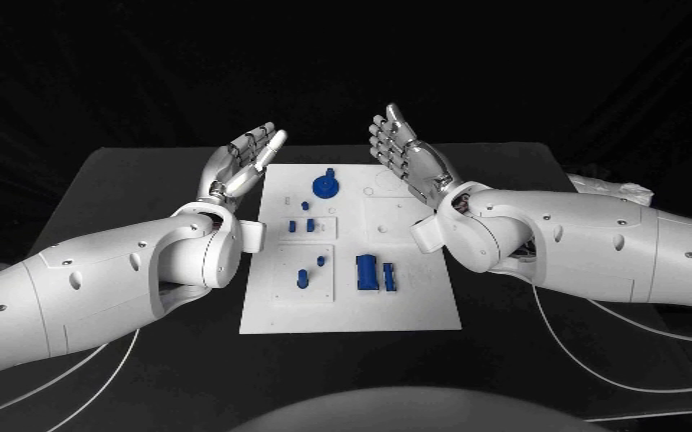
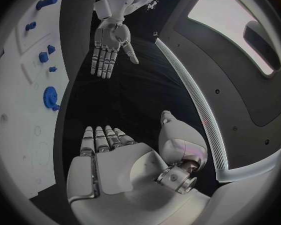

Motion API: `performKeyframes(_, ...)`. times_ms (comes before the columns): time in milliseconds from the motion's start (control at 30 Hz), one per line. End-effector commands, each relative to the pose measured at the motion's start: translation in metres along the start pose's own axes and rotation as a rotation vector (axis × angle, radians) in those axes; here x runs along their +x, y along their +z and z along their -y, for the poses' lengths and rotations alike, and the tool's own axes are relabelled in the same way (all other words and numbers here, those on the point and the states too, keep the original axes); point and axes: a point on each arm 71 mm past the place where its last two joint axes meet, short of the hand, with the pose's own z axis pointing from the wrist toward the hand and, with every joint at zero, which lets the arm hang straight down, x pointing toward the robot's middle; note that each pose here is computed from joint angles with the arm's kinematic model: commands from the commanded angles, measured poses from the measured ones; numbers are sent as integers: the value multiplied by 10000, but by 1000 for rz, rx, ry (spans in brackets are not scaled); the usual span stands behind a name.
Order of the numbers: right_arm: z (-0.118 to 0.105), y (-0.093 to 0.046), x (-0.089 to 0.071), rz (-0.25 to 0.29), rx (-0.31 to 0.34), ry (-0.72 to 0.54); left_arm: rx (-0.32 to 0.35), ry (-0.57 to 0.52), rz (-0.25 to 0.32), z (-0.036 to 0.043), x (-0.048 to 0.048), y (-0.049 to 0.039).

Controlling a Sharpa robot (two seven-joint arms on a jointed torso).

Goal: Assemble the parts on the task board

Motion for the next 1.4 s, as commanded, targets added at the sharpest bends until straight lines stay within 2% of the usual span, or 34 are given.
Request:
performKeyframes(33,9,2,-15,46,0,1,-27,-9,29,-1,22,-28)
performKeyframes(200,9,12,-64,168,-1,15,-86,-52,113,30,24,-84)
performKeyframes(300,15,10,-110,275,5,27,-115,-73,153,49,16,-112)
performKeyframes(433,24,0,-153,369,16,36,-130,-84,173,59,11,-127)
performKeyframes(567,32,-11,-182,431,26,42,-130,-84,174,59,11,-127)
performKeyframes(667,34,-14,-189,446,29,44,-130,-84,174,59,11,-127)
performKeyframes(1400,34,-14,-189,447,29,44,-130,-84,174,59,11,-127)
